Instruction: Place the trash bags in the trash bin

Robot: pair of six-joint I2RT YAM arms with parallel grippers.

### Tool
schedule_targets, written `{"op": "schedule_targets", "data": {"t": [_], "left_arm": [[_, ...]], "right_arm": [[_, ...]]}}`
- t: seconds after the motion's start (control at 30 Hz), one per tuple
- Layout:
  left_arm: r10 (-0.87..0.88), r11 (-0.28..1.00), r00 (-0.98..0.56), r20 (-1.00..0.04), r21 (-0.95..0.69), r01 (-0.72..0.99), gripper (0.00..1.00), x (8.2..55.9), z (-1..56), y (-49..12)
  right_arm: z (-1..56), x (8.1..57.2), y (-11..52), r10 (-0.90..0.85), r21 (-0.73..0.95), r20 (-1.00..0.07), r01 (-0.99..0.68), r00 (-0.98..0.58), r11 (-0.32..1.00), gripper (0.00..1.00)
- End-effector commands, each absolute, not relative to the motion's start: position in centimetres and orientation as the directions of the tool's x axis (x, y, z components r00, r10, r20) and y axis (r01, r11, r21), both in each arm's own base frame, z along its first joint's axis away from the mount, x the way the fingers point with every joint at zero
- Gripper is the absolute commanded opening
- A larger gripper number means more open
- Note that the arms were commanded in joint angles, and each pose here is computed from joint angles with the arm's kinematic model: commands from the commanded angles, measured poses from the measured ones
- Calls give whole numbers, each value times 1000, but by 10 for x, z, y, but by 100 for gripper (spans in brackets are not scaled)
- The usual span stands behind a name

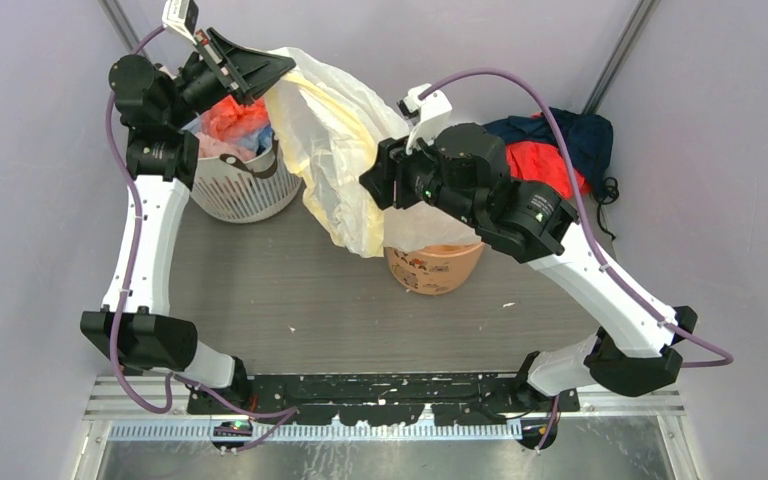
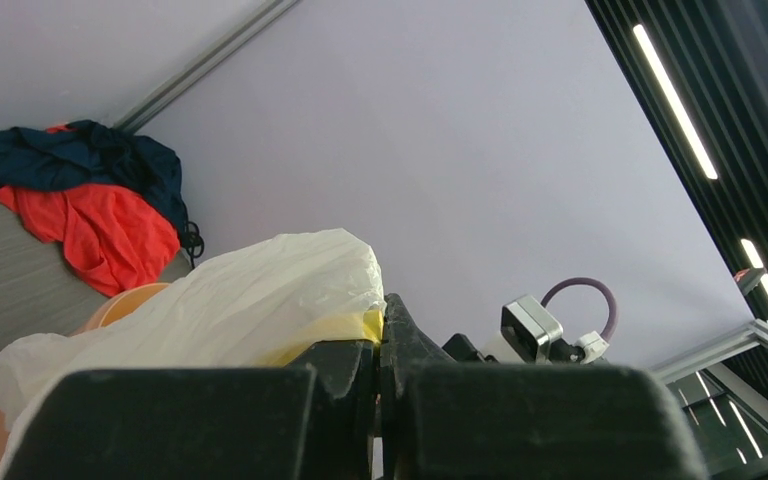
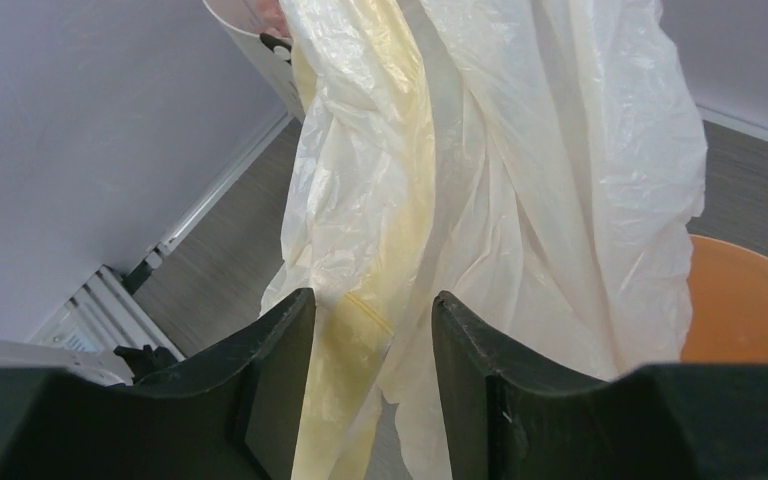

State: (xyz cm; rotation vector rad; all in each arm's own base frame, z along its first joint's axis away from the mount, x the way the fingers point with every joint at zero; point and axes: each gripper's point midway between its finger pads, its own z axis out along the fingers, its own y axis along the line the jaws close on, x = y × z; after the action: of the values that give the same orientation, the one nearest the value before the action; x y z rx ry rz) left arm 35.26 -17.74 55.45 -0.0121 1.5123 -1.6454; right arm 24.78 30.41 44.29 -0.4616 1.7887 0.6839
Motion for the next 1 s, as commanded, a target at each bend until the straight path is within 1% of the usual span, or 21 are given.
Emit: {"op": "schedule_targets", "data": {"t": [0.0, 0.17, 0.4, 0.67, 0.77, 0.9, 0.97], "left_arm": [[-605, 140, -560, -566, -768, 625, 1, 349, 571, -174], [-609, 140, -558, -564, -769, 624, 1, 350, 572, -174], [-611, 142, -561, -559, -774, 617, 1, 353, 568, -174], [-613, 144, -564, -554, -780, 609, 0, 357, 564, -174], [-615, 144, -562, -553, -780, 609, 1, 358, 565, -173], [-616, 140, -561, -553, -778, 613, 1, 356, 568, -173], [-617, 138, -559, -553, -776, 616, 0, 355, 571, -173]], "right_arm": [[452, 242, 318, 85, 295, -938, -648, -335, 702, 53], [447, 244, 328, 90, 318, -929, -651, -359, 689, 53], [461, 231, 346, 121, 370, -919, -710, -376, 599, 52], [457, 223, 365, 111, 390, -909, -729, -401, 562, 52], [447, 224, 376, 86, 382, -907, -716, -413, 584, 52], [433, 237, 380, 77, 372, -899, -659, -430, 654, 52], [431, 240, 384, 91, 384, -894, -644, -440, 662, 48]]}}
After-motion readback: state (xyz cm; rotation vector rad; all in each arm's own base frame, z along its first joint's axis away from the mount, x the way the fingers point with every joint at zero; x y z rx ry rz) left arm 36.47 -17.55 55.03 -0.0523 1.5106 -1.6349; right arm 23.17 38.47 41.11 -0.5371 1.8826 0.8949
